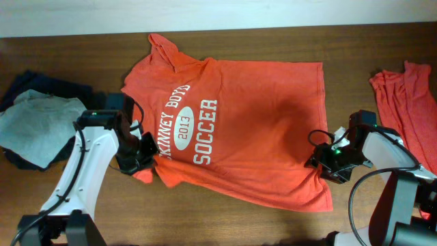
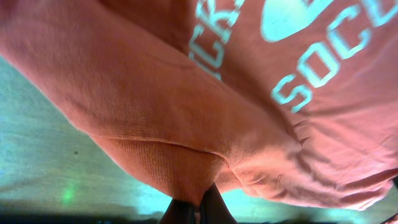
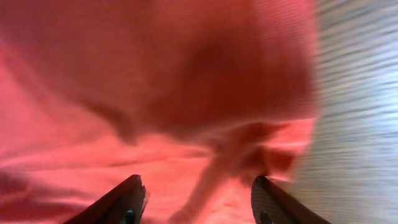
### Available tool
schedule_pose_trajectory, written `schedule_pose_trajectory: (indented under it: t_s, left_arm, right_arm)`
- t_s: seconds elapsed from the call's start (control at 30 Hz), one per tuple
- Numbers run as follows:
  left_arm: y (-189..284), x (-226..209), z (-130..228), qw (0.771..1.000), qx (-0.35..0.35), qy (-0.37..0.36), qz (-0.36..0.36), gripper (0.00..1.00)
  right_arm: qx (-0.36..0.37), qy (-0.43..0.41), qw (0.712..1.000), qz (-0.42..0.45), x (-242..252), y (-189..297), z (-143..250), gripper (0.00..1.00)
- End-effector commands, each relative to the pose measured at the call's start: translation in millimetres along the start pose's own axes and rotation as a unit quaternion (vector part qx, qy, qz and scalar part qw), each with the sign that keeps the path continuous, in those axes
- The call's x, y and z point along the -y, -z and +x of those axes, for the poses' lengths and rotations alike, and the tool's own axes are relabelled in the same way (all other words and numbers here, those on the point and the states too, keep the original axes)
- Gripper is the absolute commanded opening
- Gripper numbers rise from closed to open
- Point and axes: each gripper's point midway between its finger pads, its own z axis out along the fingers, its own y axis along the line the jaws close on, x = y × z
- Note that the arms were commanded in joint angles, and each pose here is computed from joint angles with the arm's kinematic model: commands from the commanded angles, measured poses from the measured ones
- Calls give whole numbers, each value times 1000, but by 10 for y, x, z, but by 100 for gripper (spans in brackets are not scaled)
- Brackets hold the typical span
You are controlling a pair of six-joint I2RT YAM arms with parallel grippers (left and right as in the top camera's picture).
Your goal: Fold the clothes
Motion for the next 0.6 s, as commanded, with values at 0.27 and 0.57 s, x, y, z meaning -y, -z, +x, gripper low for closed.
schedule_pose_trajectory:
  t_s: [0.27, 0.57]
  left_arm:
    - [43, -22, -35, 1000, 14, -8, -10, 1]
    - [44, -36, -45, 1000, 17, -8, -15, 0]
  right_arm:
    - [-84, -59, 995, 4, -4, 104, 435, 84]
    - [-127, -108, 983, 80, 282, 67, 745, 70]
